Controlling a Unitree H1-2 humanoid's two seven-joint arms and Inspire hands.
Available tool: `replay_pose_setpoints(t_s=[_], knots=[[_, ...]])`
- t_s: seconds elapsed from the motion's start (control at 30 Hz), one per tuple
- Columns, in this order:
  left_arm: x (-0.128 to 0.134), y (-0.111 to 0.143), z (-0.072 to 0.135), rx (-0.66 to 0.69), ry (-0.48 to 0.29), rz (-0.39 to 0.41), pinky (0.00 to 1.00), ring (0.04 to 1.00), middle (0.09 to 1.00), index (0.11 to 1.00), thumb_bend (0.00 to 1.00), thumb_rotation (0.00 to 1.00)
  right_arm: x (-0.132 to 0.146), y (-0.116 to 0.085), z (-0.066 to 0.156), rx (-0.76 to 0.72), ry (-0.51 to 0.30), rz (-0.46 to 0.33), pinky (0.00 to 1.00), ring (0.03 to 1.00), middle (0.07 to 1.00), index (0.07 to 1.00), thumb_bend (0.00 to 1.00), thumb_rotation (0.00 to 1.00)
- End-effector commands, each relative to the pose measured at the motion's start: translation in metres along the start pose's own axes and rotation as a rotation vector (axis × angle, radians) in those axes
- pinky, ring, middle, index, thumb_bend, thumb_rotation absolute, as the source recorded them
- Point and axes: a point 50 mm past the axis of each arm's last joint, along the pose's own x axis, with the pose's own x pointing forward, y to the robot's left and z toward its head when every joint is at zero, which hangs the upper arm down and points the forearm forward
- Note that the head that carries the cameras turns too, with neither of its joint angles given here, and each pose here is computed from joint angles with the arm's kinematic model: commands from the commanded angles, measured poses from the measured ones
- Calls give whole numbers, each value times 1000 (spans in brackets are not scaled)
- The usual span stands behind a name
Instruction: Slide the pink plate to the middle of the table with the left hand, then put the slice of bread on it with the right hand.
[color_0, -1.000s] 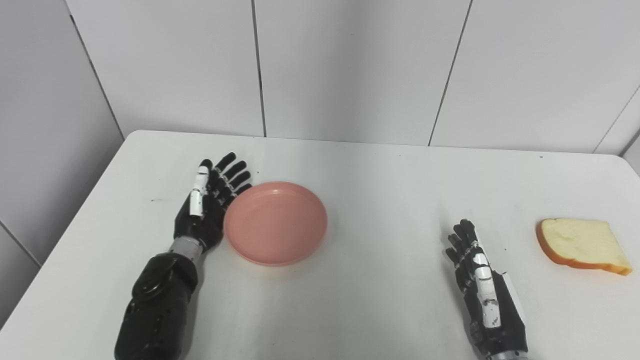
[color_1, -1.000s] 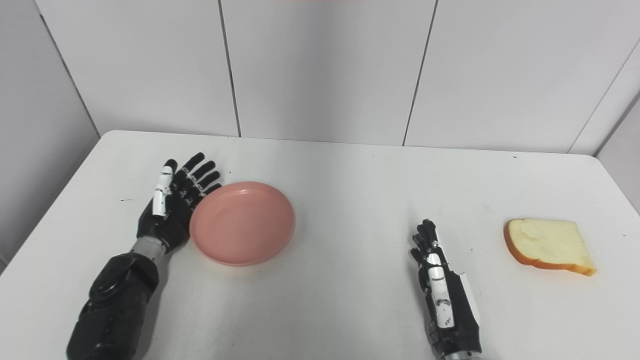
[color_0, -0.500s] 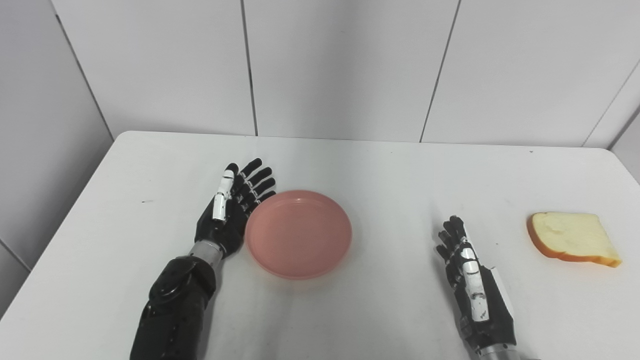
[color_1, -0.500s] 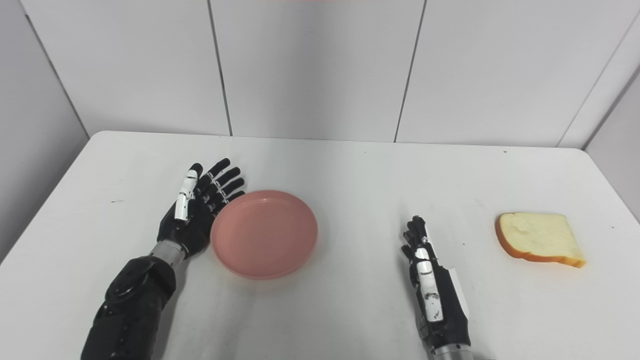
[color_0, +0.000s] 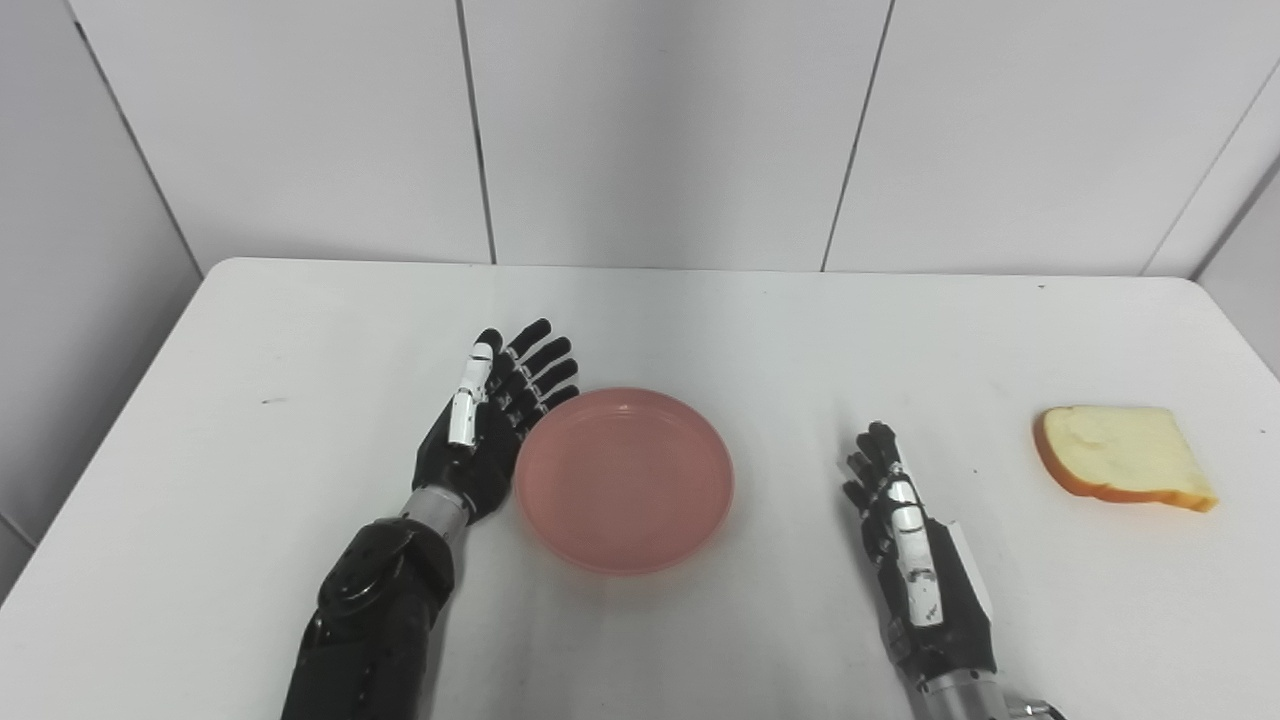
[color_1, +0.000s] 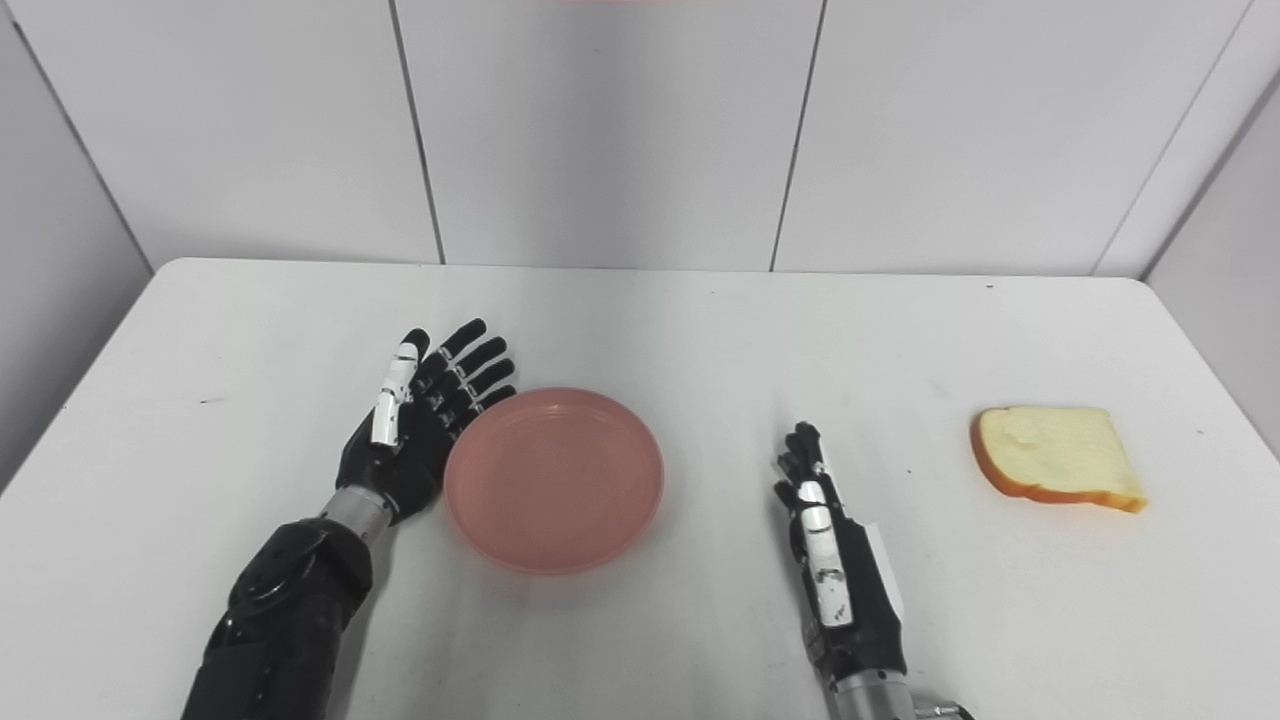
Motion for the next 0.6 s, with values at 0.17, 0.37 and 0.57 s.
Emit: replay_pose_setpoints(t_s=[0.17,0.37,0.57], knots=[[3,-22,8,15,-17,-78,874,879,871,862,415,1000,-10,13,-8,27,37,-4,1000,999,1000,1000,391,1000],[8,-25,1,-3,-10,-76,868,875,863,850,411,1000,-11,15,-5,42,41,-9,1000,1000,1000,1000,381,1000],[9,-28,-1,26,1,-81,866,874,867,853,418,1000,-11,16,-3,37,43,-16,1000,995,1000,1000,374,1000]])
